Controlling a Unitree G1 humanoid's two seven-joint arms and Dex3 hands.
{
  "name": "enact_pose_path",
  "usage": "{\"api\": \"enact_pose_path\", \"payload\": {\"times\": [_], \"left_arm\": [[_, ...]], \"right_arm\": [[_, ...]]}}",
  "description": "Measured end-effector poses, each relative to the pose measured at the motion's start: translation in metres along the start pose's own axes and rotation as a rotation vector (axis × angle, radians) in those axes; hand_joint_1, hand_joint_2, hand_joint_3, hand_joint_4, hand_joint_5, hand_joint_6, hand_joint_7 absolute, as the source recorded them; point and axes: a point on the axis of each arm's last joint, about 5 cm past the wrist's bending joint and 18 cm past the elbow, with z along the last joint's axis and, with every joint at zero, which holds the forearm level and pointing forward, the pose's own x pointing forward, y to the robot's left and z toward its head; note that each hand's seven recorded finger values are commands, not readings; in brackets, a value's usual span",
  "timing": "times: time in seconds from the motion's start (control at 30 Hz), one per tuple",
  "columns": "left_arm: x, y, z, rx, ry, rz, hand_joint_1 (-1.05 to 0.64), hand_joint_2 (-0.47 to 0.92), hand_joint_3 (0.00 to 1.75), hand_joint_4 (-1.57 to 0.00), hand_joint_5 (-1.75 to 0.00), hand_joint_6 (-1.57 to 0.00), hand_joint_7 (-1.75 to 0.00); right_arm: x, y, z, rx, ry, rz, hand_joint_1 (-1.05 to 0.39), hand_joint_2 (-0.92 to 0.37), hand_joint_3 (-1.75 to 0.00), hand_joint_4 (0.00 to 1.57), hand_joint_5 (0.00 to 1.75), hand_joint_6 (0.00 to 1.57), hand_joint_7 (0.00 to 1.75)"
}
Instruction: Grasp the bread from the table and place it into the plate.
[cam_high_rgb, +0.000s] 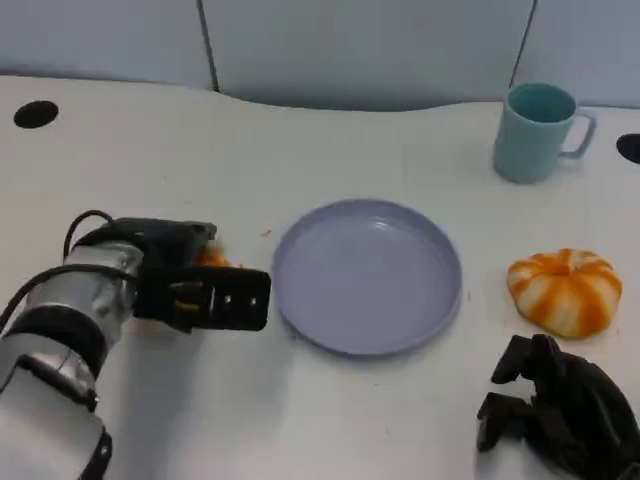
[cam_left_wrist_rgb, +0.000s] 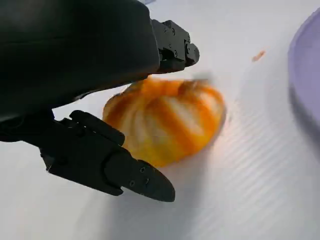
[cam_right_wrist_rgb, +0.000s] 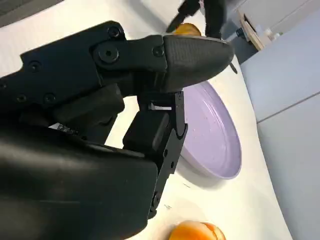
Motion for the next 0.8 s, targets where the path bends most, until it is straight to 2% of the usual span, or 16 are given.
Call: {"api": "enact_pose_path", "payload": {"times": [0.3,0.43,0.63,0.67,0.7,0.8], "left_arm": [[0.001,-0.008,0.002,0.003,0.040,-0.038,-0.40,0.75,0.00,-0.04,-0.02,-0.09,-0.02],[0.002,-0.011,0.003,0.012,0.043,-0.033,-0.29,0.76,0.00,-0.13,-0.06,-0.16,-0.04],[0.002,-0.014,0.003,0.021,0.042,-0.009,-0.28,0.76,0.00,-0.15,-0.05,-0.18,-0.02],[0.002,-0.014,0.003,0.022,0.042,-0.005,-0.21,0.81,0.02,-0.29,-0.10,-0.31,-0.05],[0.001,-0.016,0.003,0.033,0.039,0.013,-0.19,0.83,0.02,-0.36,-0.10,-0.38,-0.04],[0.000,-0.027,0.000,0.082,0.012,0.133,-0.19,0.89,0.02,-0.46,-0.10,-0.47,-0.04]], "right_arm": [[-0.007,-0.0018,-0.001,0.001,0.005,-0.008,-0.45,-0.92,-0.43,1.25,1.16,1.14,1.07],[-0.008,-0.0014,-0.001,0.007,0.012,-0.011,-0.45,-0.92,-0.44,1.24,1.17,1.13,1.08],[-0.011,-0.0009,-0.001,0.017,0.019,-0.018,-0.45,-0.92,-0.44,1.23,1.17,1.13,1.08],[-0.011,-0.0009,-0.001,0.019,0.018,-0.019,-0.45,-0.92,-0.45,1.25,1.17,1.13,1.09],[-0.011,-0.0009,-0.001,0.020,0.019,-0.019,-0.44,-0.92,-0.46,1.26,1.17,1.13,1.09],[-0.012,-0.0012,-0.001,0.025,0.022,-0.026,-0.44,-0.92,-0.47,1.26,1.17,1.12,1.10]]}}
